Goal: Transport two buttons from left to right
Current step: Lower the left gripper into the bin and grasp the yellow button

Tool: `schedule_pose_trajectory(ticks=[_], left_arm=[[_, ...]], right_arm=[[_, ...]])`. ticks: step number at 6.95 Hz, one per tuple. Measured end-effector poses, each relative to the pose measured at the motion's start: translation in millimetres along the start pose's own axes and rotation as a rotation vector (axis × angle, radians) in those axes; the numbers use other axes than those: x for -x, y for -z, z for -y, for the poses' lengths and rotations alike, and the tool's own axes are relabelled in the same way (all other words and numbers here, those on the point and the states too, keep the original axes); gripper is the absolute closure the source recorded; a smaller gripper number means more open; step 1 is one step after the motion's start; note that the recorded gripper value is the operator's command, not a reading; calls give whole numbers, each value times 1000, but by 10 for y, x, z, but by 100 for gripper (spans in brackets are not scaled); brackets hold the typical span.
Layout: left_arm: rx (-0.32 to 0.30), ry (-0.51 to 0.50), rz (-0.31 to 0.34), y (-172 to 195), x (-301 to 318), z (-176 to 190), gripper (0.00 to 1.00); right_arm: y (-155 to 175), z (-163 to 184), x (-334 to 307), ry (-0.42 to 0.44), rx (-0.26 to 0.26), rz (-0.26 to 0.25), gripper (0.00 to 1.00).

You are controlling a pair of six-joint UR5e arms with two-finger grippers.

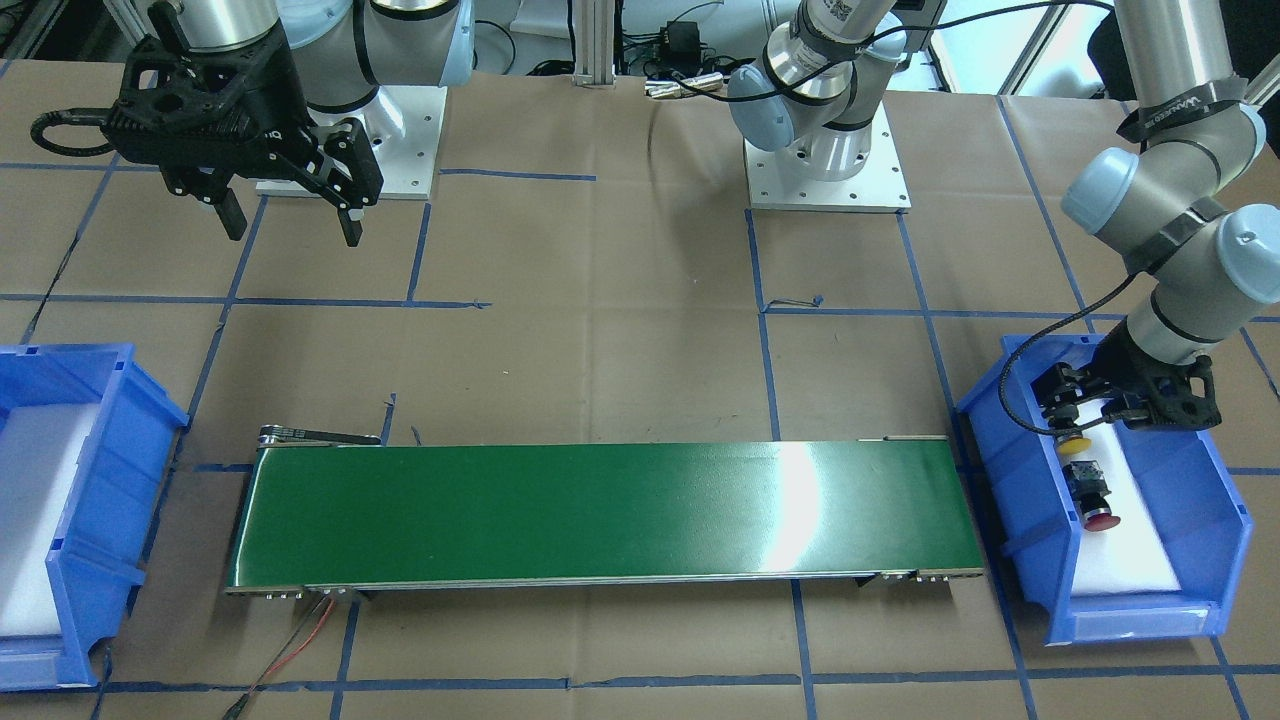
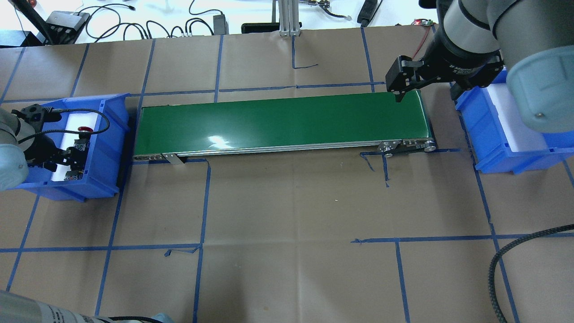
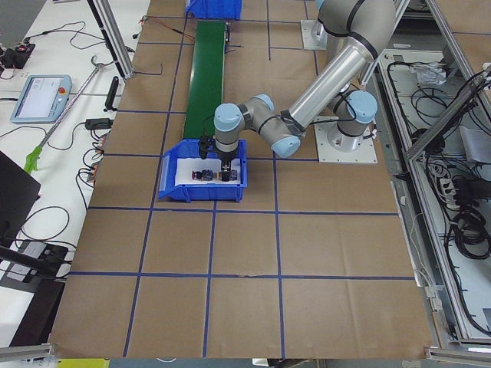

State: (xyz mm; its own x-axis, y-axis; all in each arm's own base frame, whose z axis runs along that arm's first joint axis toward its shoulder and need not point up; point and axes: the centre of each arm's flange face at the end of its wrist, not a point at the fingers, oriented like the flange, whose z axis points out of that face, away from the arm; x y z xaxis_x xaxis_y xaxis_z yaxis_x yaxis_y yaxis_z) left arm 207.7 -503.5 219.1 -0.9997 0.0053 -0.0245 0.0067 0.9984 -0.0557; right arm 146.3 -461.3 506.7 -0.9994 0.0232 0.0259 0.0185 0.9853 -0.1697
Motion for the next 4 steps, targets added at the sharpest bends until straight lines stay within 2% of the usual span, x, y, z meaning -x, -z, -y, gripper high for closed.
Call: schedule_pose_trajectory(ticks=[1,2,3,4], left_arm=[[-3,0,2,-97,-18,-26,1],[-2,0,2,-144,-29,-42,10],[3,0,1,-167,-34,-53,39],[7,-1,1,-171,-35,-58,57]], right_arm=[[1,-1,0,0,0,0,0],[2,-3,0,0,0,0,0],[3,-3,0,0,0,0,0],[3,-4,0,0,0,0,0]])
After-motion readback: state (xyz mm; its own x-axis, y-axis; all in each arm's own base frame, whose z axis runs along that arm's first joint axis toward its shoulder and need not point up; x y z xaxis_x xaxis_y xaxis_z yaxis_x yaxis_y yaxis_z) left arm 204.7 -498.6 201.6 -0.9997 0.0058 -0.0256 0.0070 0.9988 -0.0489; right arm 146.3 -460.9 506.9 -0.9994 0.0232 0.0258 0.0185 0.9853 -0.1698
